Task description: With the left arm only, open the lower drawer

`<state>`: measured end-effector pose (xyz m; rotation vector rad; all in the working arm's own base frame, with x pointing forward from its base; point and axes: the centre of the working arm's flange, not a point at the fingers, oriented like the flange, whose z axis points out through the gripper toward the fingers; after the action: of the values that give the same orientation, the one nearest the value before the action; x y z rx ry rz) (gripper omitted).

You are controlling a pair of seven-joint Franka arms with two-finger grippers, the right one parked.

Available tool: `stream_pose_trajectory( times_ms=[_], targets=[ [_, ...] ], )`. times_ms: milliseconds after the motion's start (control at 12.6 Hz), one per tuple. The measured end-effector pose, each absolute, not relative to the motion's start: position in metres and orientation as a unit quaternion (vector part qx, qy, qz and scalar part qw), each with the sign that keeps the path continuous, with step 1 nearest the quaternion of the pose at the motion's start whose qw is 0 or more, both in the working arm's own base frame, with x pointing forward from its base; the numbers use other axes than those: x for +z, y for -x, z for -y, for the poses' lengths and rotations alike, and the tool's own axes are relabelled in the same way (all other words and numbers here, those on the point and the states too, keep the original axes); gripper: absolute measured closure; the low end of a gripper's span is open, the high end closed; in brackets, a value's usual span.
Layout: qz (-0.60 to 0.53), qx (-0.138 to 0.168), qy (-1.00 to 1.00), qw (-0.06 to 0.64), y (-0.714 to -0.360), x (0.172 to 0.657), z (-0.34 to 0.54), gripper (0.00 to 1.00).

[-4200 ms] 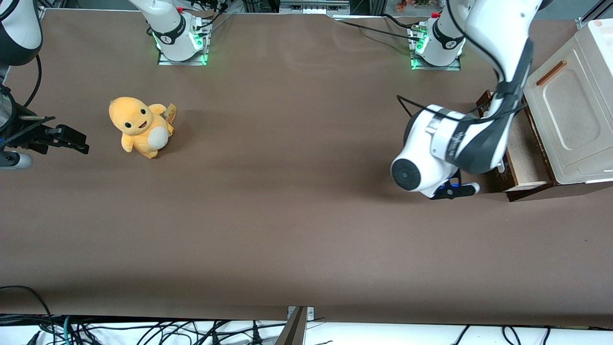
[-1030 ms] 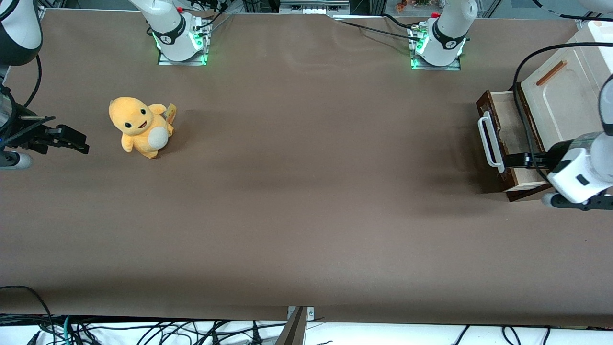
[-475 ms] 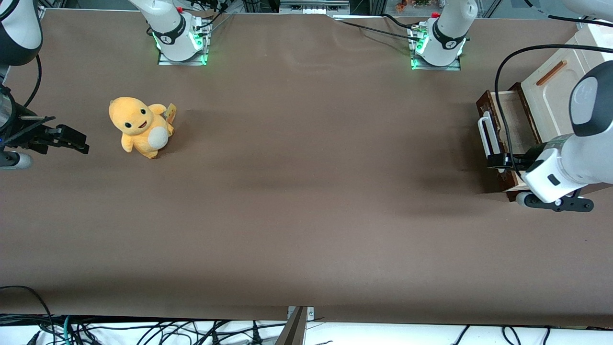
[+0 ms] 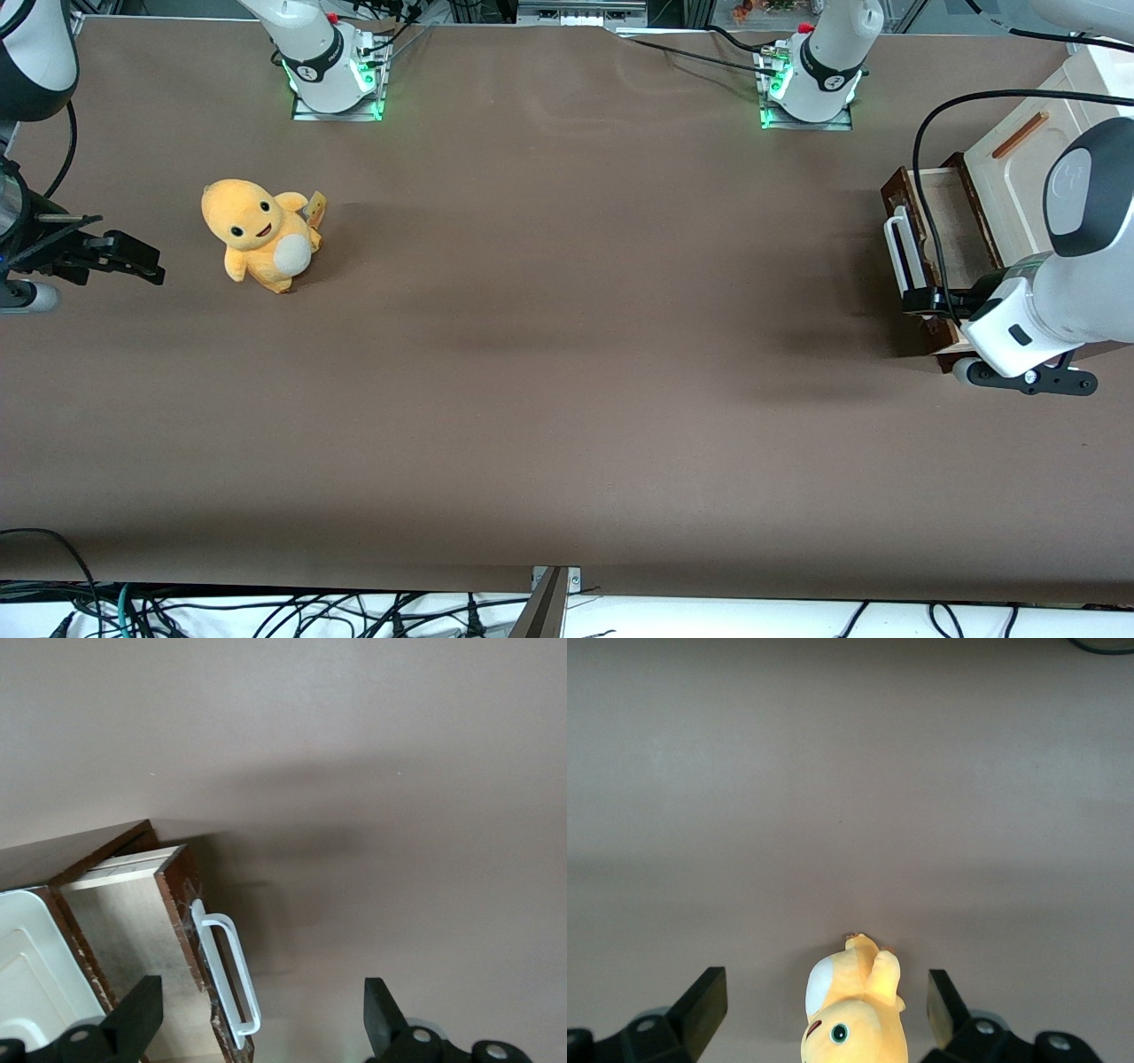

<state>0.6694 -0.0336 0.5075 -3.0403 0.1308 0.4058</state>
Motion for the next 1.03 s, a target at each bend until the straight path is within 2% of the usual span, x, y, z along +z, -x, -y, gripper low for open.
stream_pose_trajectory(
  times_ms=[317,555,1030],
  targets=[
    [-0.041,0.118,0.992,0.034,-0.674,0.501,0.033,0.0],
    [-0.033,0.09,0.995,0.008,-0.681,0.502,0.03,0.0],
    [-0.029,0.074,0.997,0.002,-0.683,0.508,0.025,0.0]
  ],
)
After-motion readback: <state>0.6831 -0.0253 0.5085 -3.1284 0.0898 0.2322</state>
